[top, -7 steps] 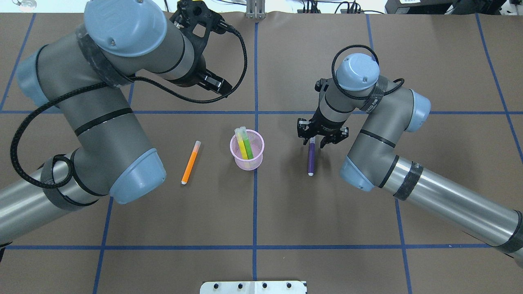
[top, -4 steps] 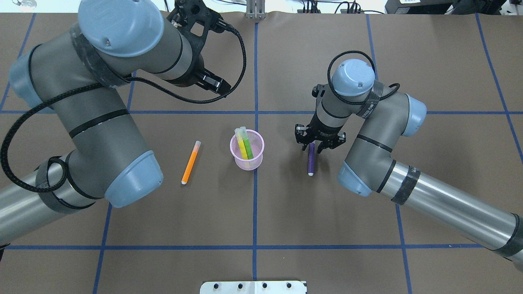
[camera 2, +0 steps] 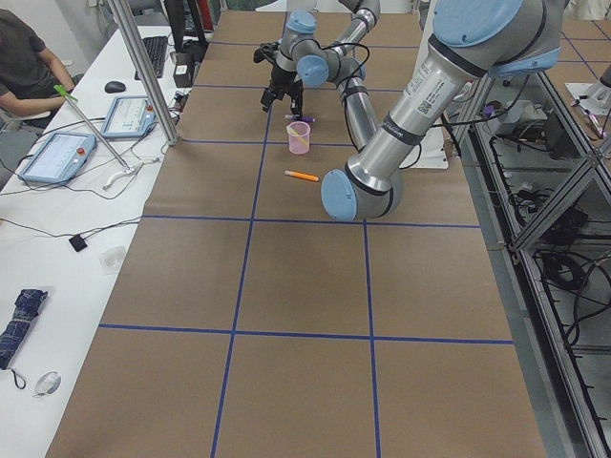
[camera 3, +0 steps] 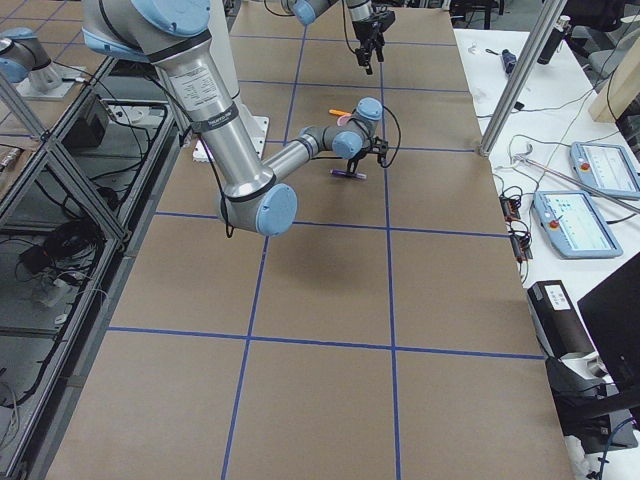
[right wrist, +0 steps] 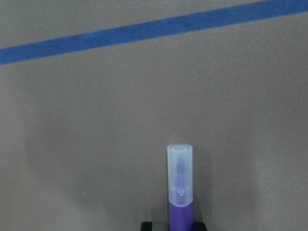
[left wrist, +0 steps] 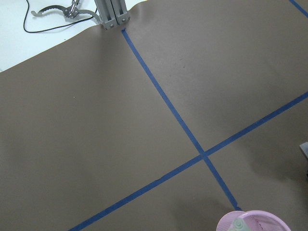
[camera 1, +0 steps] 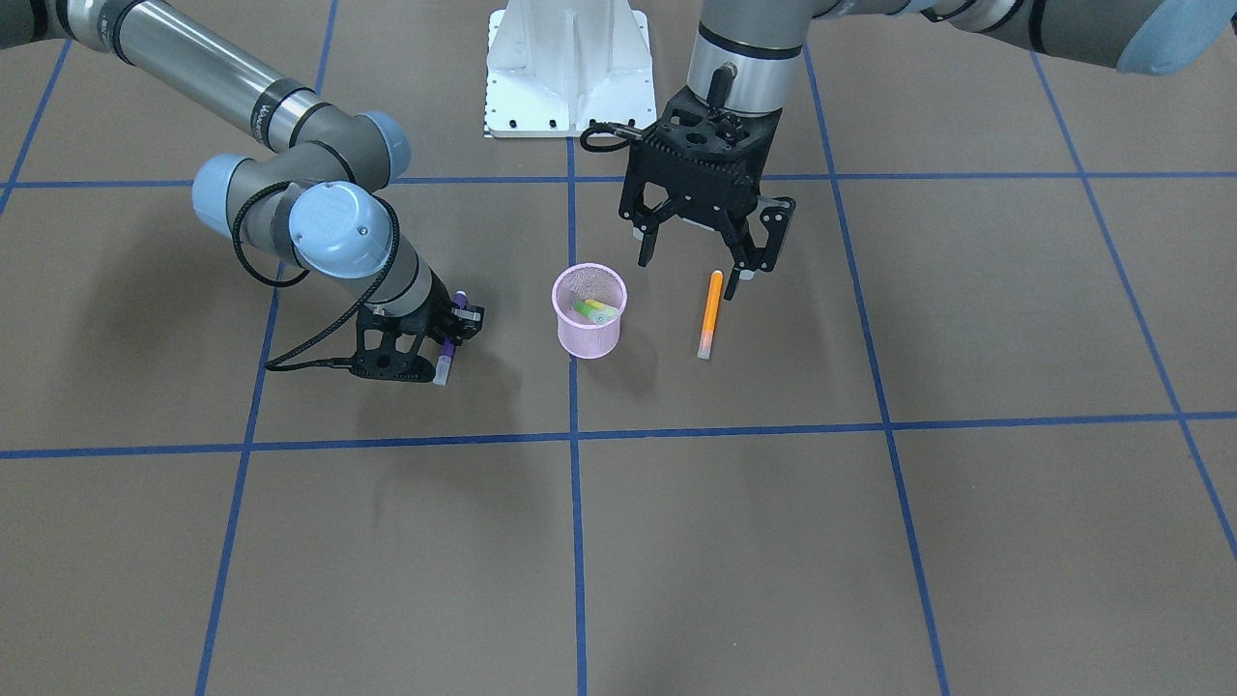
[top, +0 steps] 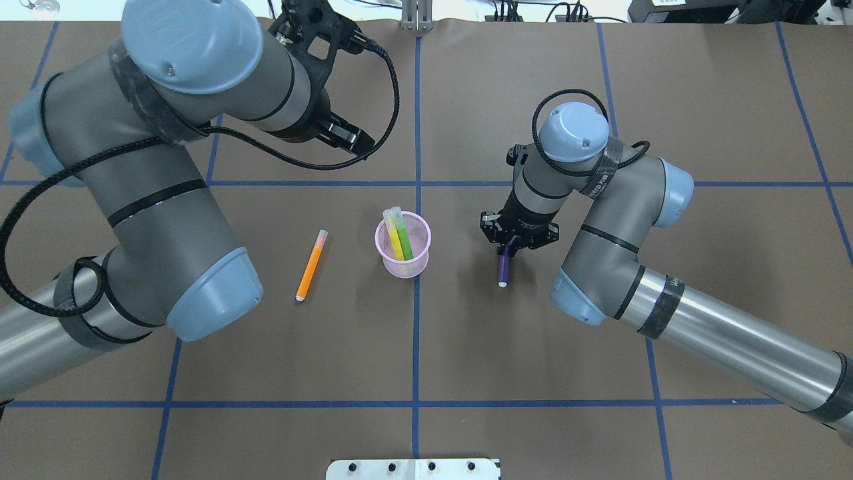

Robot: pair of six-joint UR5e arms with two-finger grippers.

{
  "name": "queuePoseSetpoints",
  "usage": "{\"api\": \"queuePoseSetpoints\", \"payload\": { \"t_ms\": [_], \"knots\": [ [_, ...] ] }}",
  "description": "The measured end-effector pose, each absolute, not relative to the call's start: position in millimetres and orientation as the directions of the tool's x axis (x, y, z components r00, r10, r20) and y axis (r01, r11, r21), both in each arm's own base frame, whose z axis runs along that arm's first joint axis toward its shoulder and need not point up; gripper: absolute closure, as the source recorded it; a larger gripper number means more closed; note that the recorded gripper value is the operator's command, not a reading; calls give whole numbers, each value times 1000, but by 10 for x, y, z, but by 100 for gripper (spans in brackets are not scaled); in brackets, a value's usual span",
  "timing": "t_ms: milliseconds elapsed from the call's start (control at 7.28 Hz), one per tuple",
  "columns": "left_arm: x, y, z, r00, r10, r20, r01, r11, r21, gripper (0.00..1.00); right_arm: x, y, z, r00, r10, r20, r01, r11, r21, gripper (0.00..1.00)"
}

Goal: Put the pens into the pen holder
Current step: 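Lower the right gripper onto the purple marker and grasp it while the left arm withdraws, then lift the purple marker with the right gripper and carry it over the cup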

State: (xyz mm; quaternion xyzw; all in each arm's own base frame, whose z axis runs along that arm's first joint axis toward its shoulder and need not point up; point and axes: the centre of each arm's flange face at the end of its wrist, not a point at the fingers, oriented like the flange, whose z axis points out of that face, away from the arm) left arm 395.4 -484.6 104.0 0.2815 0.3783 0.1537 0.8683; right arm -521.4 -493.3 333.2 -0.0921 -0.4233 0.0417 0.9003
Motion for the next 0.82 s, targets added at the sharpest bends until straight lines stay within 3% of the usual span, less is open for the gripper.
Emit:
{"api": "queuePoseSetpoints", "payload": {
  "t_ms": [412,824],
  "knots": [
    [3941,-4839,1064,667,480,-569,-55,794,605,10,-5108,-4998,3231,621,156,768,-6,981,-195,100],
    [3726,-4677,1302,667,496,-556,-69,784,617,10,-4729,-4988,2542,548,191,814,-190,976,-101,100]
  ]
}}
